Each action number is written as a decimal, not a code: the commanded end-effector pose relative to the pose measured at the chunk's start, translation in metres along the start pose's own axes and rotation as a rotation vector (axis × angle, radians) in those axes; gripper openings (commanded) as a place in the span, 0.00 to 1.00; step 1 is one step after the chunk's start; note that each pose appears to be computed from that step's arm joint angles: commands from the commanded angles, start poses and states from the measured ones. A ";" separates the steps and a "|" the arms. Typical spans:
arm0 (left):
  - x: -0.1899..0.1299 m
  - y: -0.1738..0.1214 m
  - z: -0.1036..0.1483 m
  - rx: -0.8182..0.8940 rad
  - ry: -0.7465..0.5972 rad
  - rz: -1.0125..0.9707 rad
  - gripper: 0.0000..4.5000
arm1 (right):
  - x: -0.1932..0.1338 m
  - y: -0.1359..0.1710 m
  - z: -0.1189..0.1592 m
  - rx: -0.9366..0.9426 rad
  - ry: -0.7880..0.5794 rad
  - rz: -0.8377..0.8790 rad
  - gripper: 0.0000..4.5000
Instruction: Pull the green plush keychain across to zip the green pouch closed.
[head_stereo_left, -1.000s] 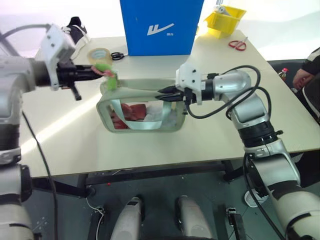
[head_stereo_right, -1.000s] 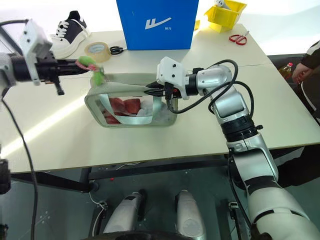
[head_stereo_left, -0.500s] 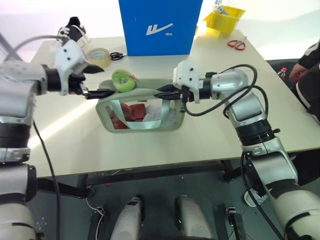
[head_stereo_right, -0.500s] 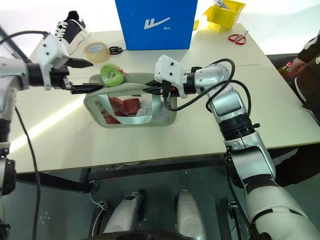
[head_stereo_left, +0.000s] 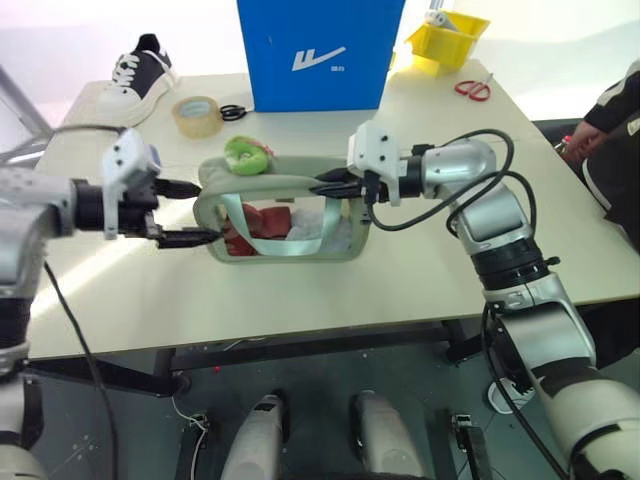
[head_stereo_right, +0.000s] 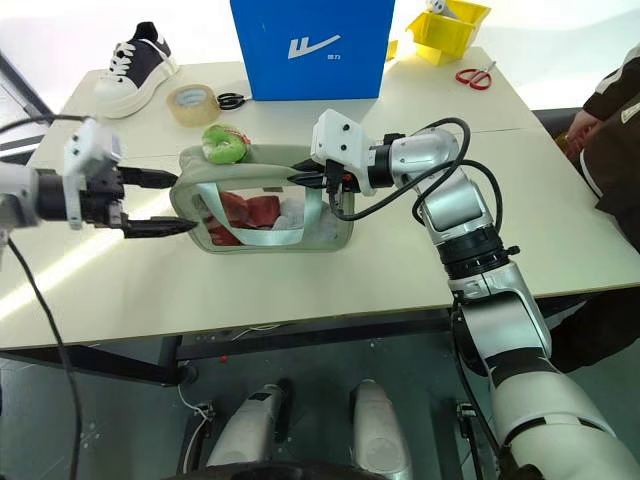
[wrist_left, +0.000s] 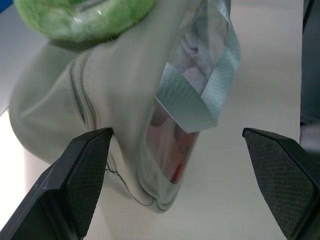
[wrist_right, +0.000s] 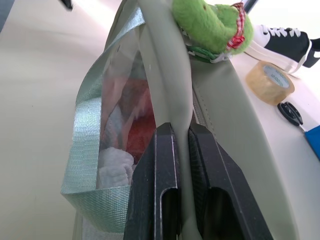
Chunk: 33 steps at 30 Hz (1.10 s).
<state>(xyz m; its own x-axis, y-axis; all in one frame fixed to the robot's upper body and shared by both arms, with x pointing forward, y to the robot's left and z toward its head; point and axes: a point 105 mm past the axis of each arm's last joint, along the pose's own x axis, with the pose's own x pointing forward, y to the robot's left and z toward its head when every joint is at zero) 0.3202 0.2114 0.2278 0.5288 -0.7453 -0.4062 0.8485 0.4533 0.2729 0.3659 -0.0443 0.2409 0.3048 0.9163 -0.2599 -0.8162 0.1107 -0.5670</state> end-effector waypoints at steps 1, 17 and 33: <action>-0.001 0.016 0.009 0.048 -0.044 0.113 0.80 | -0.001 -0.008 0.021 -0.057 -0.043 -0.013 0.00; -0.004 0.028 0.005 0.063 -0.021 0.193 0.00 | -0.008 -0.010 0.028 -0.044 -0.046 -0.009 0.57; -0.001 0.019 0.001 0.078 -0.017 0.184 0.00 | 0.062 -0.017 0.098 -0.152 -0.255 0.027 0.91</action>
<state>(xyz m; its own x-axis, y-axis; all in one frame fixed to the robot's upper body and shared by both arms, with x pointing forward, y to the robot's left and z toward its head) 0.3379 0.2192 0.2244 0.6583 -0.6688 -0.3455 0.7506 0.5487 0.3682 0.3533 0.0444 0.2923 0.1337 0.9844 -0.1148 -0.7871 0.0351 -0.6159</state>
